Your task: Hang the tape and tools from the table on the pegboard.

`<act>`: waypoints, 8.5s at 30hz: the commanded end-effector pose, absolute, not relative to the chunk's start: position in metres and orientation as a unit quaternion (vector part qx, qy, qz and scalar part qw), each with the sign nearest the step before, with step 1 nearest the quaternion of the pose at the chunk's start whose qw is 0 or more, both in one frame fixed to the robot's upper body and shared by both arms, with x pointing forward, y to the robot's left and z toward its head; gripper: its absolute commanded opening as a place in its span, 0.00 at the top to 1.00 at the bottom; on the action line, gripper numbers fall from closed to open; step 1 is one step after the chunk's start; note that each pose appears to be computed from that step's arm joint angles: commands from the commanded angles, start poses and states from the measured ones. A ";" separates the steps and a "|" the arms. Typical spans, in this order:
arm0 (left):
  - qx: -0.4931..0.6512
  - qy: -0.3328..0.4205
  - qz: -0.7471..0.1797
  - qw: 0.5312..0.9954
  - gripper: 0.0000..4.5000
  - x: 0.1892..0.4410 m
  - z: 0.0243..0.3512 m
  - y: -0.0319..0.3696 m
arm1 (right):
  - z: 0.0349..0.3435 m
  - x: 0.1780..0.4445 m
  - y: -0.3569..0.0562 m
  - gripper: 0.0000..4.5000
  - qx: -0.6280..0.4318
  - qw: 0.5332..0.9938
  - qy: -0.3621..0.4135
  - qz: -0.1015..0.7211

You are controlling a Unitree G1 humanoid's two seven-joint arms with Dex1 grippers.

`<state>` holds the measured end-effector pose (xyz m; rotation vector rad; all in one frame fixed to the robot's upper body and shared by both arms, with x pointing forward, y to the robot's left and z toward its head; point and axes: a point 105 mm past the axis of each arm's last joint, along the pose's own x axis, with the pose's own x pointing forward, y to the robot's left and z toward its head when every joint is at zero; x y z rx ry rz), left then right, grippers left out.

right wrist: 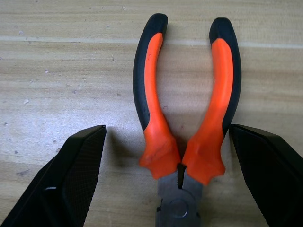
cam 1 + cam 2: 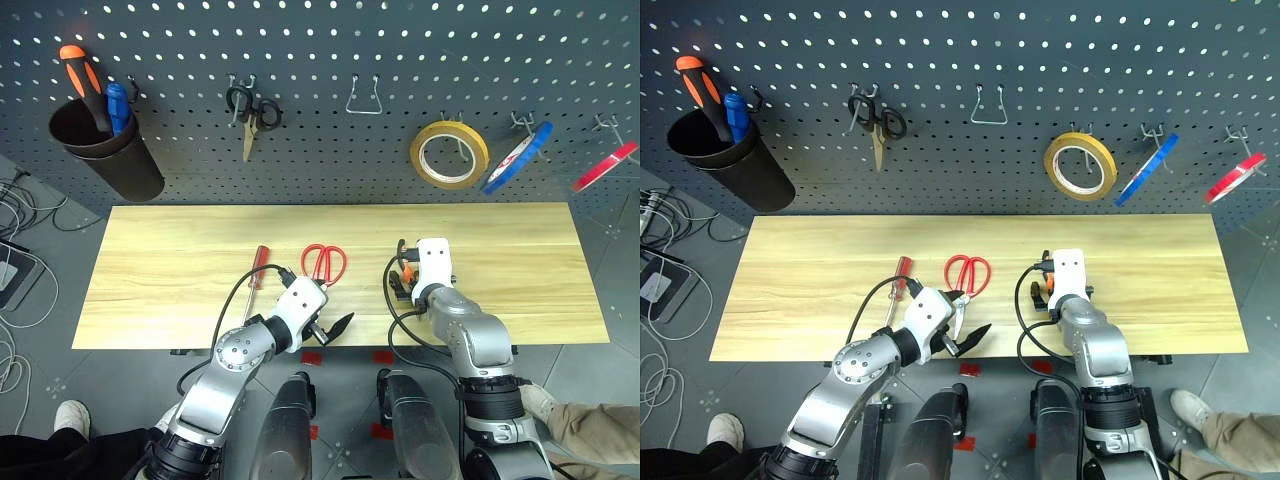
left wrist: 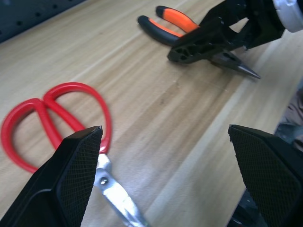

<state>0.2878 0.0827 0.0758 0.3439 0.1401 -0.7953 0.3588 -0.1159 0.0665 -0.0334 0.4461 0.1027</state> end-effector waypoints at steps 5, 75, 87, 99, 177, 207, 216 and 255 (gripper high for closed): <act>0.165 0.047 -0.385 0.907 0.00 0.289 0.086 0.079 | 0.067 0.360 -0.121 0.48 -0.024 0.975 0.218 0.044; 0.024 -0.168 -0.255 0.952 0.00 0.328 0.225 0.085 | 0.320 0.371 -0.048 0.48 0.033 0.898 -0.422 0.122; 0.035 -0.161 -0.257 0.952 0.00 0.331 0.226 0.088 | 0.312 0.387 -0.041 0.48 0.035 0.895 -0.438 0.075; 0.036 -0.159 -0.258 0.952 0.00 0.331 0.228 0.086 | 0.309 0.396 -0.043 0.48 0.022 0.893 -0.447 0.049; -0.007 0.050 -0.216 0.975 0.00 0.332 0.131 0.088 | 0.193 0.311 -0.070 0.01 -0.045 0.937 -0.199 0.284; 0.141 0.236 -0.186 0.943 0.00 0.328 0.032 0.066 | 0.125 0.249 -0.063 0.01 -0.089 0.879 -0.067 0.463; 0.186 0.244 -0.164 0.937 0.00 0.320 0.035 0.072 | 0.129 0.256 -0.058 0.01 -0.079 0.885 -0.077 0.453; 0.227 0.090 -0.167 0.955 0.93 0.334 0.093 0.099 | 0.151 0.266 -0.059 0.00 -0.066 0.886 -0.134 0.440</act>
